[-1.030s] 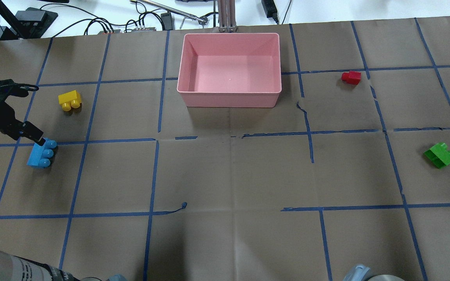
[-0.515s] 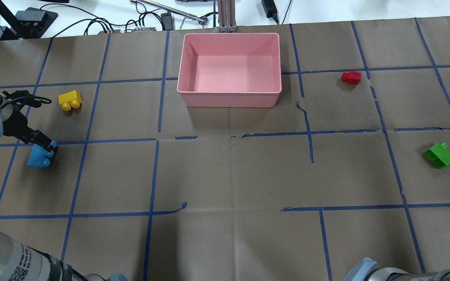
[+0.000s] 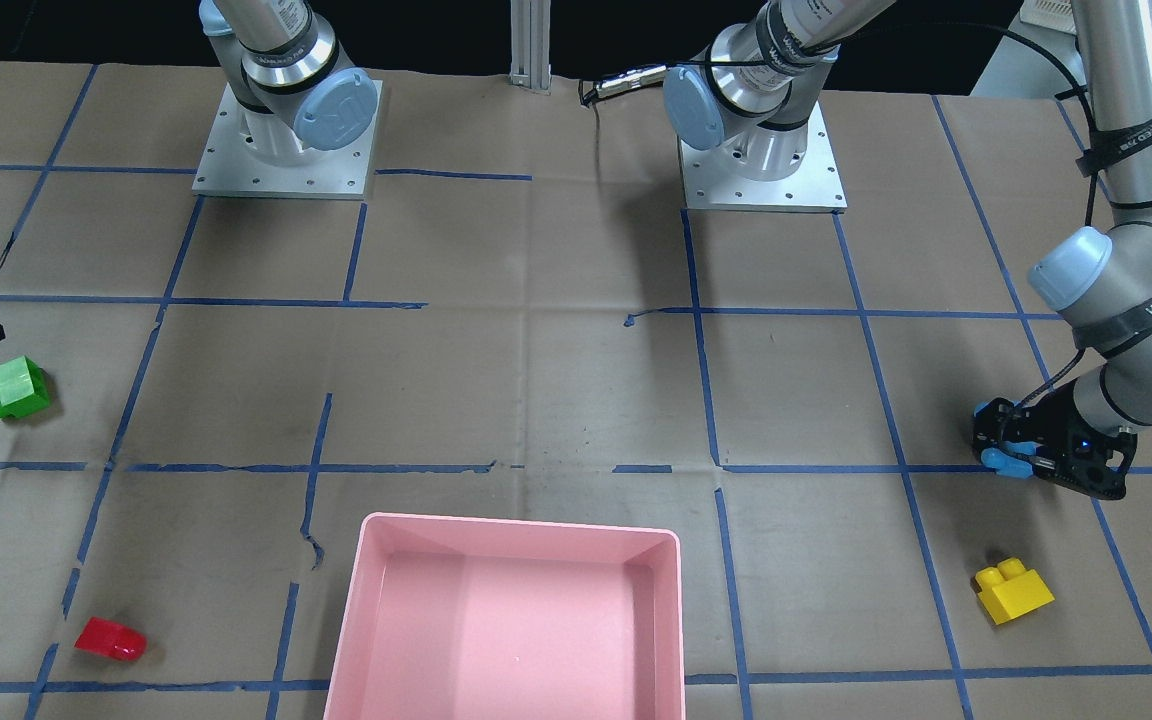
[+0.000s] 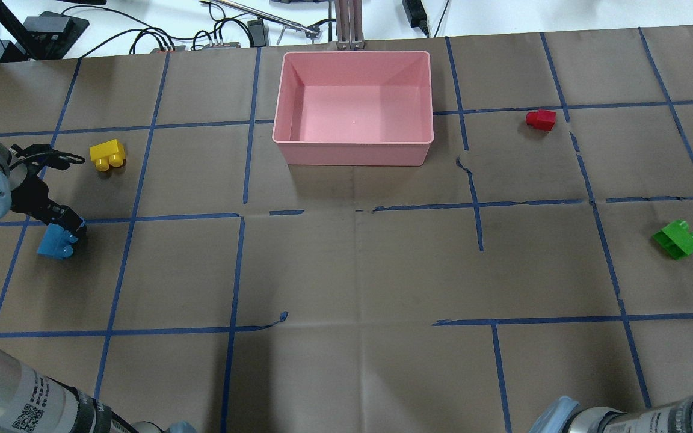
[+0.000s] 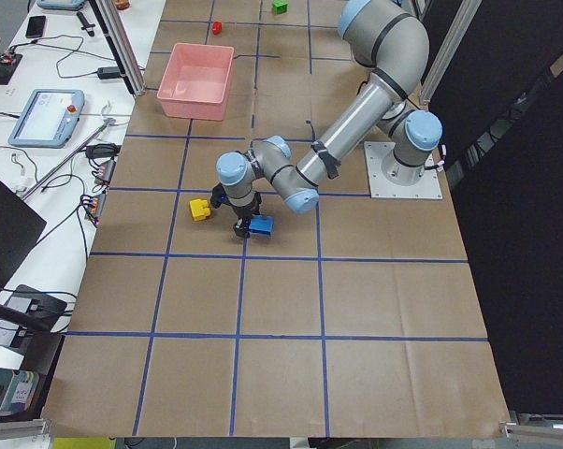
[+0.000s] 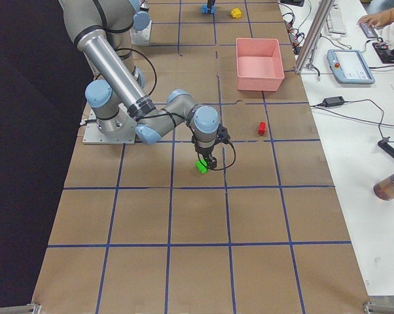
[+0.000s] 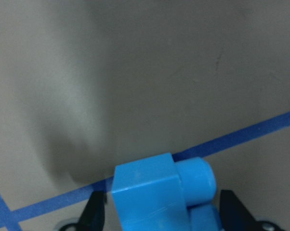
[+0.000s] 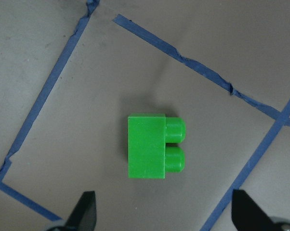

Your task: Put all blocks into box

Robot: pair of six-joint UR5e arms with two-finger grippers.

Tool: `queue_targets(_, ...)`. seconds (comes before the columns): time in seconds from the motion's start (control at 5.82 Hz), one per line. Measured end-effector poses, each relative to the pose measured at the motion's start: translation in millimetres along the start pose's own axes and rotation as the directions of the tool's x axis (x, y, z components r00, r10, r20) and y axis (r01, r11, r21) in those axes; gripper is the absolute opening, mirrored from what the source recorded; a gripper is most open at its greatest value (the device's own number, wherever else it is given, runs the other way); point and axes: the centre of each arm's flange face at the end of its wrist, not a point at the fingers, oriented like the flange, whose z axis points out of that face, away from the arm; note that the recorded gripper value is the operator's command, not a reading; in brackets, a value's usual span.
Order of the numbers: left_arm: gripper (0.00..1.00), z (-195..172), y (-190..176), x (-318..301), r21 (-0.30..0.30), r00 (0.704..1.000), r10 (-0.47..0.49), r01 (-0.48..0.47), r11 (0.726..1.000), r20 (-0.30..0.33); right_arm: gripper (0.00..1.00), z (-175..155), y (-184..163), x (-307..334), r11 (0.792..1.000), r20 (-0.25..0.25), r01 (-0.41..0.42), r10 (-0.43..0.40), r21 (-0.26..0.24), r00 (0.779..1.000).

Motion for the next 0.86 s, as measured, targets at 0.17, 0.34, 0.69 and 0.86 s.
queue_targets(0.17, 0.05, -5, -2, 1, -0.004, 1.000, 0.003, -0.004, 1.000, -0.005, 1.00, 21, -3, 5, 1.000, 0.020, -0.015, 0.015, 0.008, 1.000)
queue_targets(0.34, 0.05, -21, -9, 5, -0.006, 1.000, 0.016, -0.017, 1.000, -0.010, 1.00, 37, -5, 8, 1.000, 0.041, -0.020, 0.020, 0.008, 0.999)
queue_targets(0.69, 0.05, -87, -59, 53, 0.000, 0.992, 0.127, -0.127, 0.992, 0.004, 0.98, 54, -7, 9, 1.000, 0.066, -0.020, 0.020, 0.002, 0.998)
queue_targets(0.86, 0.05, -120, -98, 103, 0.026, 0.975, 0.221, -0.222, 0.975, 0.021, 0.75, 60, -10, 9, 1.000, 0.074, -0.015, 0.015, 0.001, 0.997)
